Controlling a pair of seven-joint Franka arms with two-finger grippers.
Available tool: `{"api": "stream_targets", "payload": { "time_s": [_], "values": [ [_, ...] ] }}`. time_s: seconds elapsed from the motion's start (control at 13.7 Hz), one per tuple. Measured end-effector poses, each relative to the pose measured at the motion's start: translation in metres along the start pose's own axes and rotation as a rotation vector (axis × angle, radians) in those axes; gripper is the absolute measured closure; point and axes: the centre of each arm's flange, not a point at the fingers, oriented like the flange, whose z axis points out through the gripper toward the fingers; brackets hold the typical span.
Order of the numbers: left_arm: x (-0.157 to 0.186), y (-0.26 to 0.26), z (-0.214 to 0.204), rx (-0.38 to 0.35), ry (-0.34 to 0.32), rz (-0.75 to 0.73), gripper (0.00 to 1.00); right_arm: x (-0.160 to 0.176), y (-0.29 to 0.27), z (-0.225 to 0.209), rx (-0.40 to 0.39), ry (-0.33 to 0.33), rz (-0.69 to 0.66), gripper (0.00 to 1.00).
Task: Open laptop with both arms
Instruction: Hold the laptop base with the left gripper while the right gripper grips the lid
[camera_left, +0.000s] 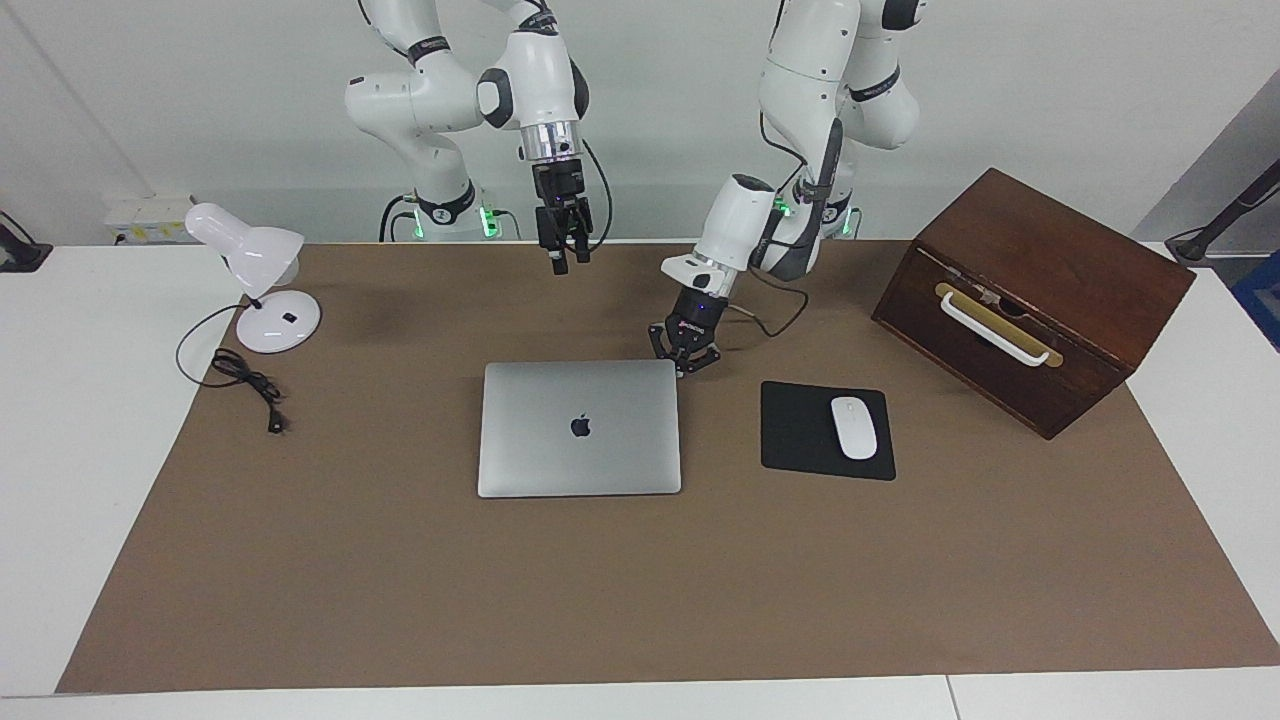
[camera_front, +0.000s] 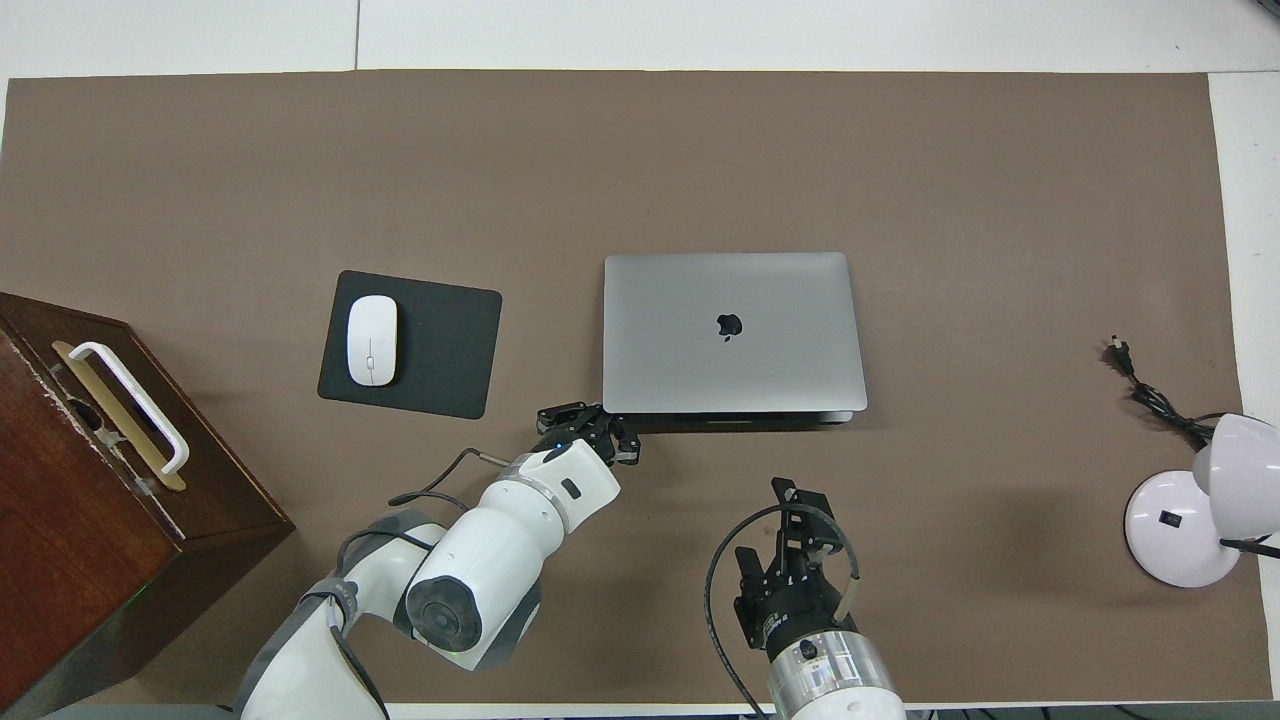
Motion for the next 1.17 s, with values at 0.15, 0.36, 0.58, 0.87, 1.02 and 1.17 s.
{"api": "stream_targets", "payload": {
  "time_s": [0.15,0.36,0.58,0.87,1.02,1.17],
  "values": [
    [0.000,-0.001,0.001,0.002,-0.001,-0.001,0.99,0.009,-0.012,0.013,0.026,0.003,0.030,0.00],
    [-0.003,-0.002,0.004,0.004,-0.005,0.000,0.99,0.018,-0.016,0.034,0.029,0.003,0.052,0.00],
    [-0.001,-0.001,0.005,0.003,-0.004,0.000,0.99,0.023,-0.016,0.048,0.033,0.004,0.056,0.00],
    [-0.001,-0.001,0.006,0.003,-0.003,0.000,0.99,0.033,-0.023,0.060,0.040,0.007,0.081,0.00],
    [-0.001,-0.001,0.006,0.003,-0.003,0.000,0.99,0.038,-0.027,0.064,0.041,0.002,0.099,0.00],
    [-0.001,-0.001,0.006,0.003,-0.003,0.000,0.99,0.042,-0.030,0.069,0.039,-0.007,0.104,0.00]
  ]
}}
